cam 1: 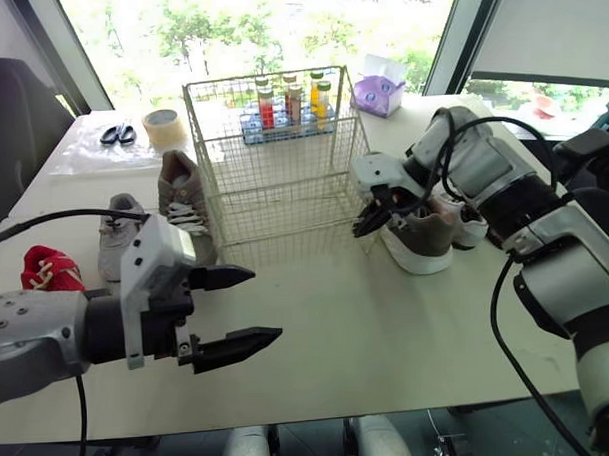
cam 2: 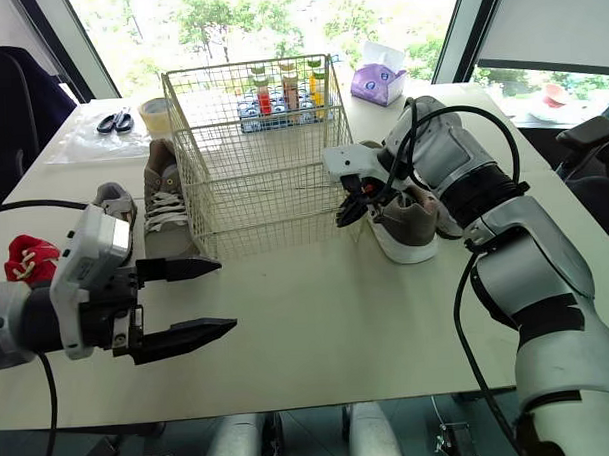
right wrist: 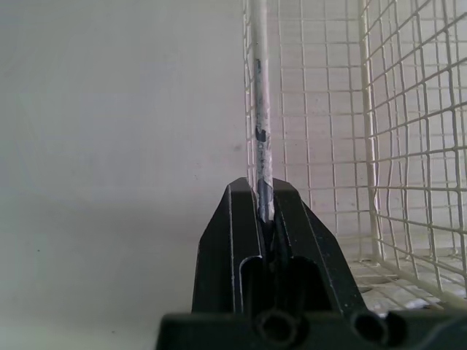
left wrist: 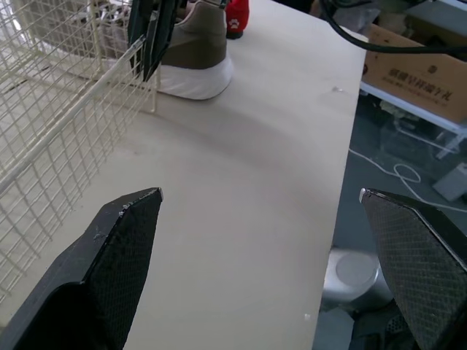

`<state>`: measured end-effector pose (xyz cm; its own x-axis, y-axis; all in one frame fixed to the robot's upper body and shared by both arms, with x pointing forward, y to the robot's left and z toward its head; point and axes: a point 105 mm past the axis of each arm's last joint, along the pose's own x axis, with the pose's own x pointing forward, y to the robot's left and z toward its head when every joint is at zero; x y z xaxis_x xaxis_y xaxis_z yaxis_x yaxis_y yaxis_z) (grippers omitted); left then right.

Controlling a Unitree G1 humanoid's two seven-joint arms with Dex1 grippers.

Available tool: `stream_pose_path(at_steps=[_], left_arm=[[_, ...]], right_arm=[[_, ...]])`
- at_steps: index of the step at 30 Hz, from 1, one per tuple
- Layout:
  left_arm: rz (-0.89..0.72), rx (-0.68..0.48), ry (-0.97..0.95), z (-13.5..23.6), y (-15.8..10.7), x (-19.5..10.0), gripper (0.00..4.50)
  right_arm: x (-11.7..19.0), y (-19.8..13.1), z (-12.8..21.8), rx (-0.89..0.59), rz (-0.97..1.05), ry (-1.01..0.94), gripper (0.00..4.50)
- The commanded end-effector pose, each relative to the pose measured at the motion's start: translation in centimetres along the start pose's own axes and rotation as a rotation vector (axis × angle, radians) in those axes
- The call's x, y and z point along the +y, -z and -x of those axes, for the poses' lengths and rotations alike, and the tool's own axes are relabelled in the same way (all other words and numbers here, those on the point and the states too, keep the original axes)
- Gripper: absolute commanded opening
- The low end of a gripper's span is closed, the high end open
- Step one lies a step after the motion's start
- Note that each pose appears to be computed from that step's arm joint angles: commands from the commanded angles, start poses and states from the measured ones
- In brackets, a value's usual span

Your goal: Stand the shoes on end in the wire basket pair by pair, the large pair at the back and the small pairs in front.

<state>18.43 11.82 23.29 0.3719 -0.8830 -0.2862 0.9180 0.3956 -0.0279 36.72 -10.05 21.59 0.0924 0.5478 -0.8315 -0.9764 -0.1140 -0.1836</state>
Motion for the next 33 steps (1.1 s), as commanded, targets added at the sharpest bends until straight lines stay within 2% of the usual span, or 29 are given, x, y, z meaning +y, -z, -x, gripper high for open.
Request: stream_pose_path(at_steps=[1,6,9,14,20,23,24,25,26,27,29,30,33], left_arm=[[-0.003,-0.014,0.068,-0.3,-0.5,-1.3,4.50],[0.047,-0.014,0.164,-0.9,-0.1,-2.9,4.50],[0.068,0.003,0.171,-1.1,0.4,-2.7,4.50],[0.082,0.018,0.174,-1.0,0.8,-2.2,4.50],[0.086,0.025,0.202,-1.2,1.0,-1.8,4.50],[0.087,0.028,0.211,-1.3,1.1,-1.7,4.50],[0.087,0.028,0.212,-1.3,1.1,-1.6,4.50],[0.086,0.028,0.213,-1.4,1.1,-1.5,4.50],[0.085,0.028,0.214,-1.4,1.1,-1.4,4.50],[0.084,0.027,0.215,-1.4,1.1,-1.4,4.50],[0.080,0.026,0.217,-1.5,1.0,-1.3,4.50],[0.076,0.025,0.219,-1.5,1.0,-1.3,4.50],[0.087,0.000,0.223,-1.3,0.5,-1.3,4.50]], right_arm=[[1.8,-1.9,1.8,-0.085,-0.061,0.003,0.02],[5.7,-1.7,1.3,-0.083,-0.105,0.016,0.02],[7.6,-1.0,0.3,-0.070,-0.123,0.046,0.02],[8.6,-1.2,-0.7,-0.092,-0.157,0.095,0.02],[7.6,-1.1,-1.2,-0.091,-0.108,0.176,0.02],[8.1,-0.7,-1.2,-0.076,-0.017,0.152,0.98],[8.1,-0.6,-1.2,-0.072,0.000,0.150,1.53],[8.1,-0.5,-1.1,-0.071,0.008,0.151,1.87],[8.0,-0.4,-1.0,-0.070,0.016,0.159,2.49],[8.0,-0.4,-0.9,-0.070,0.022,0.166,2.77],[7.8,-0.5,-0.6,-0.080,0.007,0.178,3.86],[7.9,-0.7,0.0,-0.090,0.003,0.182,4.25],[9.0,-2.0,3.8,-0.170,-0.053,0.193,4.25]])
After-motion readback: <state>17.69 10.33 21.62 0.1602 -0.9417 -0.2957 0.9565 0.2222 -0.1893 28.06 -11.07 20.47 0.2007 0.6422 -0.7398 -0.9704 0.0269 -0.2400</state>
